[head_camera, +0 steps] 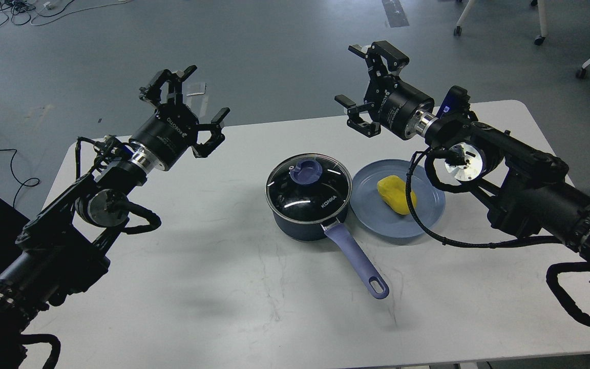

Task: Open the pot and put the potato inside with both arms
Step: 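Raise and open the left gripper above the pot lid, then move the left gripper down onto the blue knob of the glass lid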

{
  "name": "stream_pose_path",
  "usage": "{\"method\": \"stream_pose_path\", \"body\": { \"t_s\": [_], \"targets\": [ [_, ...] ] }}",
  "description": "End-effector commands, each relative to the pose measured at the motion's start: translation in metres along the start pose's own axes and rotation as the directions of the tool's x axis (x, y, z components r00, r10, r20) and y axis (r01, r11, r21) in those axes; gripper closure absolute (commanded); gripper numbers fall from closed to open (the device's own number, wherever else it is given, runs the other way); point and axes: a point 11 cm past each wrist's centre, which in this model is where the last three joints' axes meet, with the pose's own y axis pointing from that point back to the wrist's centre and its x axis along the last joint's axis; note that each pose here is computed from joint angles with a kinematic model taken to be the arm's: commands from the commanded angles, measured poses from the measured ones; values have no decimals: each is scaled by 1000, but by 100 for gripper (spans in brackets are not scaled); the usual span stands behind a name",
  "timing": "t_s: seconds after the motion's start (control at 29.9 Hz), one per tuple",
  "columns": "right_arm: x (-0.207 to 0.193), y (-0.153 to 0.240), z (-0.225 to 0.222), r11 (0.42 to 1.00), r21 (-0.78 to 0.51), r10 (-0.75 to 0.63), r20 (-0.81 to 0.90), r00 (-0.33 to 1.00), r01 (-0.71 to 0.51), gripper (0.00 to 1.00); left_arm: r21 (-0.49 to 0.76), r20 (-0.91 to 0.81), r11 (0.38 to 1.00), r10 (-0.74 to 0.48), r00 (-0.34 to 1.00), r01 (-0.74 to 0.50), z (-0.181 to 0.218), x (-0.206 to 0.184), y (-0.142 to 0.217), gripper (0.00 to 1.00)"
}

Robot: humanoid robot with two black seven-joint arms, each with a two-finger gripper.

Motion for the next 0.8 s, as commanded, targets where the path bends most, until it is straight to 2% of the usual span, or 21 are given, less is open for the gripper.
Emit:
{"method": "stream_pose_path", "body": {
  "t_s": [0.0,0.13,0.23,0.3,0.37,0.47,0.53,0.63,0.67,0.7,0.77],
  "targets": [
    [6,7,11,1000,-21,16,22,1000,-15,0,-5,15,1000,4,1000,-4,7,1,0,2],
    [7,9,14,1000,-23,21,30,999,-20,0,-1,47,1000,-6,999,6,7,-2,-2,1],
    [9,8,8,1000,-2,27,40,999,-27,0,32,174,999,9,985,-15,4,-5,-7,1],
    [14,10,3,999,11,40,42,998,-40,0,41,358,999,1,934,-17,9,-14,-15,2],
    [23,15,-1,998,19,61,37,997,-62,0,53,607,997,-77,791,57,16,-36,-26,1],
    [26,18,1,997,18,78,41,996,-79,0,39,692,989,-132,710,145,3,-67,-39,1],
    [27,18,0,996,19,83,41,996,-84,0,38,734,988,-130,666,151,-7,-76,-44,1],
    [31,19,-5,994,34,104,46,994,-105,0,153,852,962,-244,463,225,-28,-97,-45,2],
    [36,21,-8,992,38,116,42,992,-118,0,181,906,950,-262,332,256,-35,-105,-44,2],
    [39,23,-11,991,43,125,39,991,-126,0,186,929,945,-258,265,270,-38,-109,-44,2],
    [47,27,-20,988,63,140,39,989,-142,0,211,971,921,-237,39,327,-56,-128,-39,2]
  ]
}}
